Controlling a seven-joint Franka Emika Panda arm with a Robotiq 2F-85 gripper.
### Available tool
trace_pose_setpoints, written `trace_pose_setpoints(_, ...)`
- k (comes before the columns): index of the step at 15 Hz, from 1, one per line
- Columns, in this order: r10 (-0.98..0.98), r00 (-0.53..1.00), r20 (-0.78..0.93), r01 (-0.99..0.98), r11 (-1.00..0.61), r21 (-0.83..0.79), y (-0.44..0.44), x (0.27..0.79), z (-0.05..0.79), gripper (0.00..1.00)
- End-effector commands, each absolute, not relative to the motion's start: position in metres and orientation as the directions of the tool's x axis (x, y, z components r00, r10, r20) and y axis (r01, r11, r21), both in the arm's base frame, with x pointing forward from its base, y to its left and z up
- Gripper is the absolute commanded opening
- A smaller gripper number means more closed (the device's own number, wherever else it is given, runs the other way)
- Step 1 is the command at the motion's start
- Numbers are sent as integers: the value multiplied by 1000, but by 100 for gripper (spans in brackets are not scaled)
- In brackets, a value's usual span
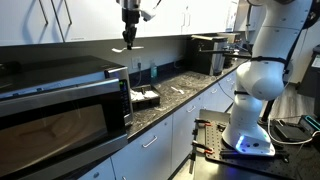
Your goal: Pick up the white fork from the top of the microwave and place it on the black cutlery tray
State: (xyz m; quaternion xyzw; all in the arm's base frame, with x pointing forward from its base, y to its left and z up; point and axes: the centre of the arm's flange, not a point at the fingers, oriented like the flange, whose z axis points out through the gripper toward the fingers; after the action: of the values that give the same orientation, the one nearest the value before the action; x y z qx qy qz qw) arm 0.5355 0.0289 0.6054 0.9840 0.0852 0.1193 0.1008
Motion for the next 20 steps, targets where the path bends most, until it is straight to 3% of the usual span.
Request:
trace_pose_setpoints(1,111,963,245,55,-973,224,3,476,578,3)
trace_pose_setpoints(8,42,964,261,-11,-980,200,-77,392,539,3)
trace_pose_setpoints(12,136,962,236,95,-979,179,-138,355,523,3)
trace_pose_setpoints(13,78,973,219,42,-985,167,-117,380,529,3)
trace_pose_setpoints(14,78,973,219,43,-987,158,-126,373,527,11)
trace_pose_setpoints(18,88,973,215,52,-985,166,-118,376,527,11)
trace_pose_setpoints(19,91,973,213,57,-985,160,-123,373,526,3)
trace_pose_setpoints(20,81,973,217,48,-987,154,-126,375,524,3)
